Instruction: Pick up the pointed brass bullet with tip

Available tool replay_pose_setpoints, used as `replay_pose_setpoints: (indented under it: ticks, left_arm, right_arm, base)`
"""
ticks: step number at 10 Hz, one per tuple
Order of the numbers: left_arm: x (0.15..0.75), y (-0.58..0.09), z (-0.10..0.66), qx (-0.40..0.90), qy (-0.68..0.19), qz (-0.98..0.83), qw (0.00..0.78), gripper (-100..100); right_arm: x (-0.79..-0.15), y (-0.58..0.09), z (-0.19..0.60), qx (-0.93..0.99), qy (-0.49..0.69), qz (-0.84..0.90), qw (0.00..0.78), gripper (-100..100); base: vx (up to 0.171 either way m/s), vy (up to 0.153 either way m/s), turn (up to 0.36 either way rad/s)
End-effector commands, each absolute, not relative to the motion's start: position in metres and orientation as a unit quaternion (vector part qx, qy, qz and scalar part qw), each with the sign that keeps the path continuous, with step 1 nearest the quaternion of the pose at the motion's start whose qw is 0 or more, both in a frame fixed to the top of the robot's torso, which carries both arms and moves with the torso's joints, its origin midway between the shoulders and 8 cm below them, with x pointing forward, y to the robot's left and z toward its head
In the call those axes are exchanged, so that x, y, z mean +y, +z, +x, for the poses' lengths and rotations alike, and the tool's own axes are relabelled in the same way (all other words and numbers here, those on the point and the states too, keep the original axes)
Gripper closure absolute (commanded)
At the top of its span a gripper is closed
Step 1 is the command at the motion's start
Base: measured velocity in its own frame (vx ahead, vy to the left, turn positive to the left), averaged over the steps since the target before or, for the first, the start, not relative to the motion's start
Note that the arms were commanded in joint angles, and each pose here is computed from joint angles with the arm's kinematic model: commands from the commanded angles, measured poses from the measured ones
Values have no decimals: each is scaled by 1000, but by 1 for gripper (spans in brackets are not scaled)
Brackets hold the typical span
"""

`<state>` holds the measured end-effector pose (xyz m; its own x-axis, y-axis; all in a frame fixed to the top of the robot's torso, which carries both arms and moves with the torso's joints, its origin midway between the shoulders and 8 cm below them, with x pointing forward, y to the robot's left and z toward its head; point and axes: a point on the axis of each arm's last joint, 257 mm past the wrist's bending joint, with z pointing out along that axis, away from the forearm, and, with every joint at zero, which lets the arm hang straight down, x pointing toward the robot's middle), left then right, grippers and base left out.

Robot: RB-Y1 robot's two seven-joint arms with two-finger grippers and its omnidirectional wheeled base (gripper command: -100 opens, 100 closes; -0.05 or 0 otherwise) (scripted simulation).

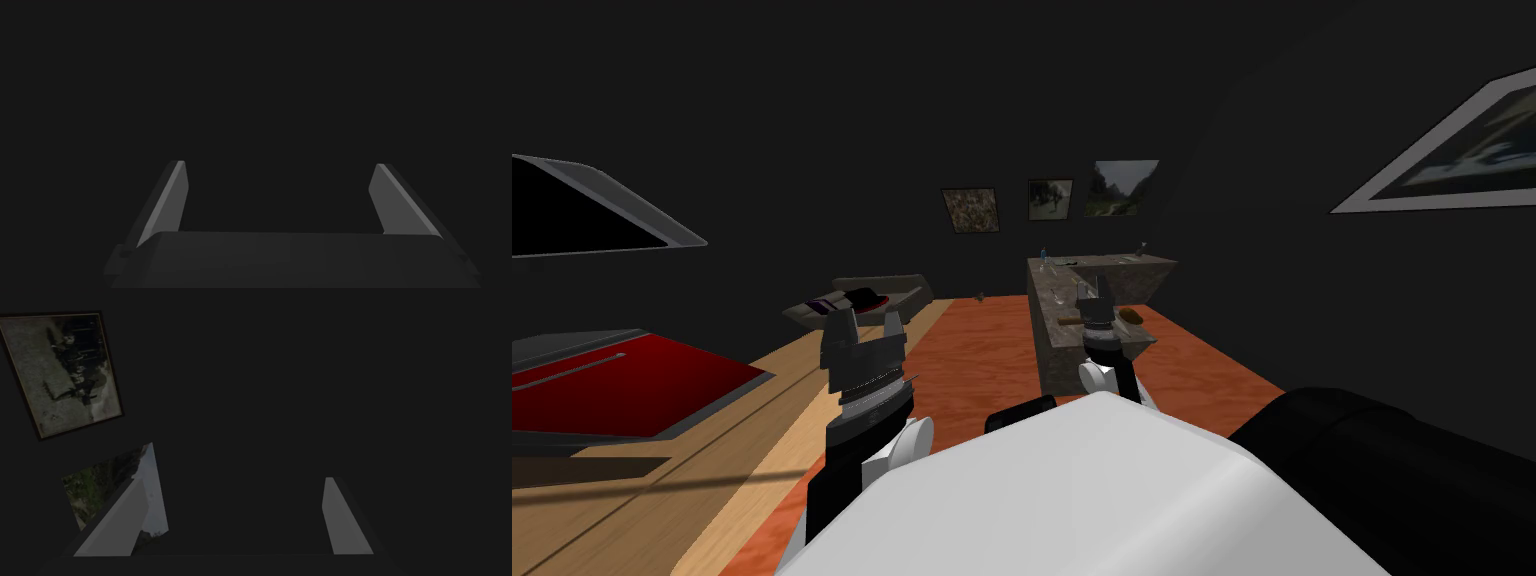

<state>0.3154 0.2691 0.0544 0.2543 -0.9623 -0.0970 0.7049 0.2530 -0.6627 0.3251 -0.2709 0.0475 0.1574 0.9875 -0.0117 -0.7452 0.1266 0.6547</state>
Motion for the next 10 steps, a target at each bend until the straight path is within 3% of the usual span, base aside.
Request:
replay_pose_setpoints:
  ticks: [1, 10]
  left_arm:
    - [269, 54, 315, 253, -556, -254, 750, 0]
    - [269, 54, 315, 253, -556, -254, 750, 0]
  right_arm:
    - [-266, 43, 327, 250, 604, 251, 714, -100]
    - [-244, -3, 337, 379, 567, 172, 710, -100]
  base:
    - [-9, -5, -14]
    - [-51, -19, -43]
